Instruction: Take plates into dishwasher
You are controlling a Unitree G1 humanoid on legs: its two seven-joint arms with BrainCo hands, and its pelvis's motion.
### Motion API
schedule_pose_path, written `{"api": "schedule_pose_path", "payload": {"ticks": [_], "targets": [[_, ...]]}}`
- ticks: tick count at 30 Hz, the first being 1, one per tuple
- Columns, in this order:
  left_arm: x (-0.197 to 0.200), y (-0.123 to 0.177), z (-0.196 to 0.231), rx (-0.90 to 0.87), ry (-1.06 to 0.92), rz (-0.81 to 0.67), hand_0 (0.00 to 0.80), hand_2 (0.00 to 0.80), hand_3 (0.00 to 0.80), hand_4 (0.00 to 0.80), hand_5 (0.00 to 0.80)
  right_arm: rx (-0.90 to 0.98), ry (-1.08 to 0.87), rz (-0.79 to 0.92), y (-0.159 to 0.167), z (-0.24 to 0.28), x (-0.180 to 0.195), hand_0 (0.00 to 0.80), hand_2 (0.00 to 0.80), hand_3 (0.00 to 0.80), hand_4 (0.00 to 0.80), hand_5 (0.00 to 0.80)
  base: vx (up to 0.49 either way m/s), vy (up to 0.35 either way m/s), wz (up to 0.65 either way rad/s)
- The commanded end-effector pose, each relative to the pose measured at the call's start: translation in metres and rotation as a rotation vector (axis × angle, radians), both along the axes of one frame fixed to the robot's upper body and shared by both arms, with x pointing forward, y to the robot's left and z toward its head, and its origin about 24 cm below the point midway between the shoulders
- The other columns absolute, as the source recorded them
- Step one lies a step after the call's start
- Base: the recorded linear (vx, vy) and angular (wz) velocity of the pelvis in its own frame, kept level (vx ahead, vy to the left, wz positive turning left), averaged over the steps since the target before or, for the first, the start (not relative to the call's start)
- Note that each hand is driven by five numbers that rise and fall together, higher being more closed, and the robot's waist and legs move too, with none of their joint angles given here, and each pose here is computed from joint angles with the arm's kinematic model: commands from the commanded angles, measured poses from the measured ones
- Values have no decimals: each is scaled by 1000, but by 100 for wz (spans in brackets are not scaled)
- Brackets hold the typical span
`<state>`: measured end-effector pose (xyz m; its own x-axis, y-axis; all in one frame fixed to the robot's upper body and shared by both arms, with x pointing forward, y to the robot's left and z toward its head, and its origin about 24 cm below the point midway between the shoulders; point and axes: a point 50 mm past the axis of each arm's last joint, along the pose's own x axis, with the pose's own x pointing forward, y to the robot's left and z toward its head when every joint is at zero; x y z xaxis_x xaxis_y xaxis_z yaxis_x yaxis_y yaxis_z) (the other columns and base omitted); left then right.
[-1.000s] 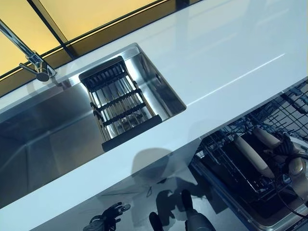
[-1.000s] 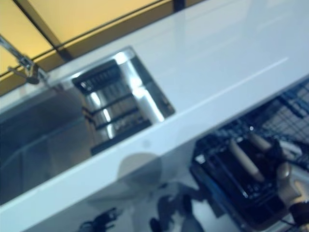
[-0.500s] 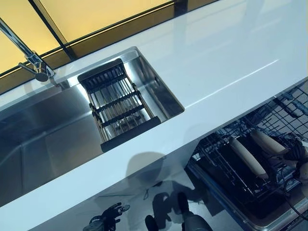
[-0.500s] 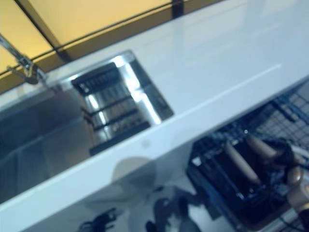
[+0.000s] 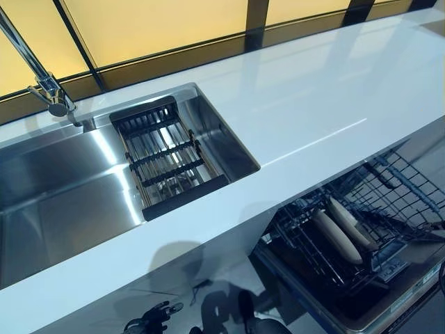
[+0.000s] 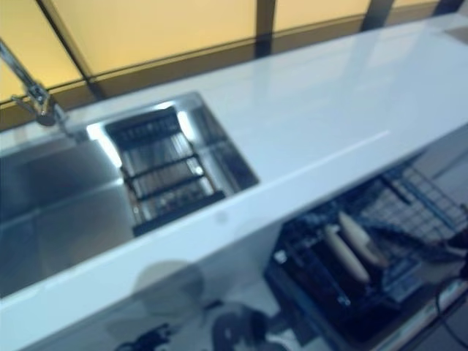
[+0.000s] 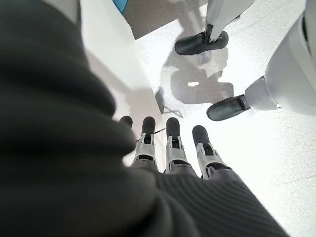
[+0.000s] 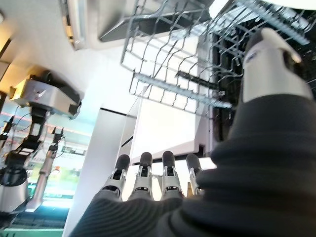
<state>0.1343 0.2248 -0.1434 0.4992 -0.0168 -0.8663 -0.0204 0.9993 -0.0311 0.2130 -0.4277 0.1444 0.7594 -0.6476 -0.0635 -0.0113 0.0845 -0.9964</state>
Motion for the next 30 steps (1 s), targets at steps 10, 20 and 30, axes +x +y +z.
{"api": "schedule_pose_path", "payload": {"ticks": [10, 20, 30], "targets": [[-7, 24, 0, 90, 42, 41, 0, 0, 0, 0, 0, -12, -123, -152, -27, 36, -14, 0, 0, 0, 0, 0, 6, 0, -2], [-24, 42, -1, 124, 95, 159, 0, 0, 0, 0, 0, 417, -191, -430, -51, -37, -60, 0, 0, 0, 0, 0, 27, -106, -2], [-12, 34, -1, 56, 24, 233, 0, 0, 0, 0, 0, 628, -121, -644, -62, -89, -91, 0, 0, 0, 0, 0, -103, -100, 10]]}}
